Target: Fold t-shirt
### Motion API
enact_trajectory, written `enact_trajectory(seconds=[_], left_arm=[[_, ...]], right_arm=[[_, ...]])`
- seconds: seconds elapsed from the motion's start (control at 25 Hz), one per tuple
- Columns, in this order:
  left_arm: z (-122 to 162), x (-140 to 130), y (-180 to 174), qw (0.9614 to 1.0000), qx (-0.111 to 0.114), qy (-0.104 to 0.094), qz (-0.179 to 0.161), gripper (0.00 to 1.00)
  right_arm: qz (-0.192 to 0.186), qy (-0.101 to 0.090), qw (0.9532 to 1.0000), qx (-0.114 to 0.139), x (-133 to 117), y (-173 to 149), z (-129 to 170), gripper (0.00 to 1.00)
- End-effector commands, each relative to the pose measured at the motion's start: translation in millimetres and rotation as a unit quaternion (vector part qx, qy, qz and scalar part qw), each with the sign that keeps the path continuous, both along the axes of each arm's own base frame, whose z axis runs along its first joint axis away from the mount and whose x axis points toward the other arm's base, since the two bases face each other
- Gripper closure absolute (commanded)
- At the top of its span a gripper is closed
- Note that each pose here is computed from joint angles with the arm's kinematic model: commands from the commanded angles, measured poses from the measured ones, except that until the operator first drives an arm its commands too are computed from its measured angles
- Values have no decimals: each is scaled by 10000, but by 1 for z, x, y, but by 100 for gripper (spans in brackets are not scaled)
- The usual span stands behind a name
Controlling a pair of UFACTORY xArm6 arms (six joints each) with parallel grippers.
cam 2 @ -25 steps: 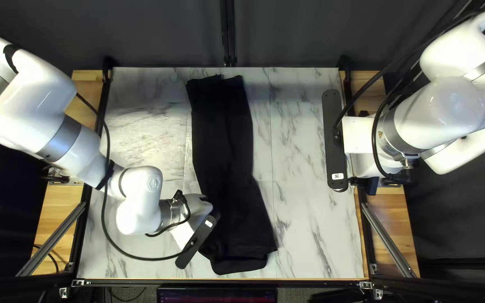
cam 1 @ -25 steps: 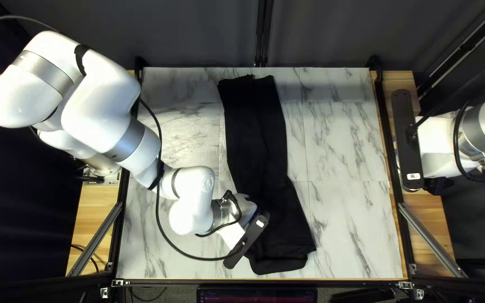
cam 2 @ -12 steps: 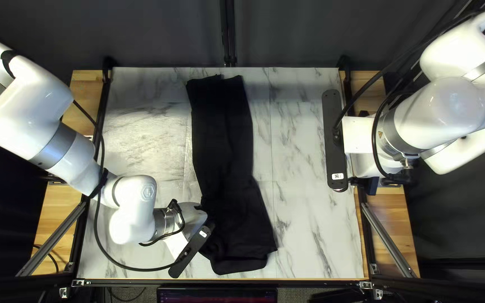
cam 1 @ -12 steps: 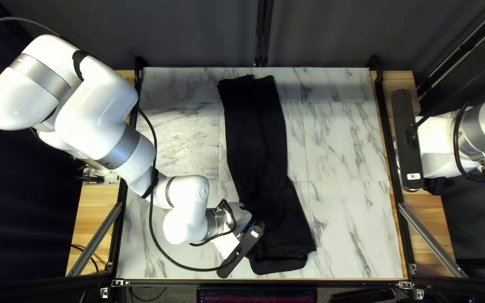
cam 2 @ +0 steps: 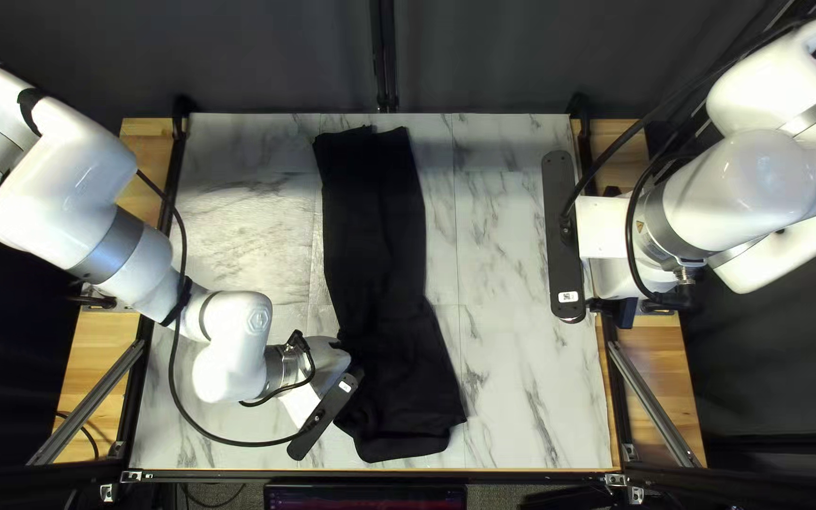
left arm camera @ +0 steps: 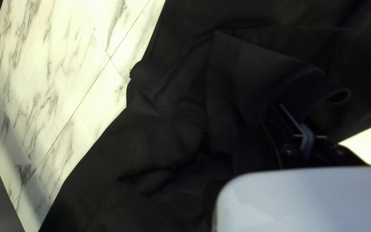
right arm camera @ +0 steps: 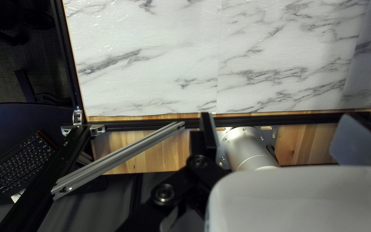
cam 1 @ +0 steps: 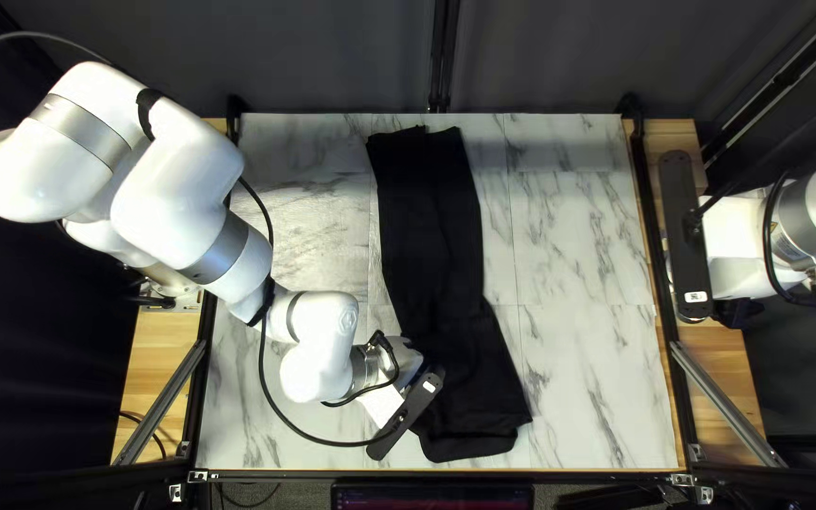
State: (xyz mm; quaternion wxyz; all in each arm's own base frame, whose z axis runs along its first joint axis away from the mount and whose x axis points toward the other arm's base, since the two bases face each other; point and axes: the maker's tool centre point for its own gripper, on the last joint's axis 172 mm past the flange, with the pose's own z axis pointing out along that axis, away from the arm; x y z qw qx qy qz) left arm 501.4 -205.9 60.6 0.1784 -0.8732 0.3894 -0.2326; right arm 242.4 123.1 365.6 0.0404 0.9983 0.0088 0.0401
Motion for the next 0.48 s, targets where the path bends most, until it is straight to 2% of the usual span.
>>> enact_trajectory(seconds=[0.04, 0.24, 0.48], left_arm=[[6, 1, -6, 9995, 55, 256, -158, 0], [20, -7, -5, 9982, 248, 483, -253, 0], [49, -17, 27, 9968, 544, 544, -237, 0]], right_arm=[[0, 0, 10000, 0, 0, 0, 0, 0], [0, 0, 10000, 0, 0, 0, 0, 0], [0, 0, 10000, 0, 0, 0, 0, 0]])
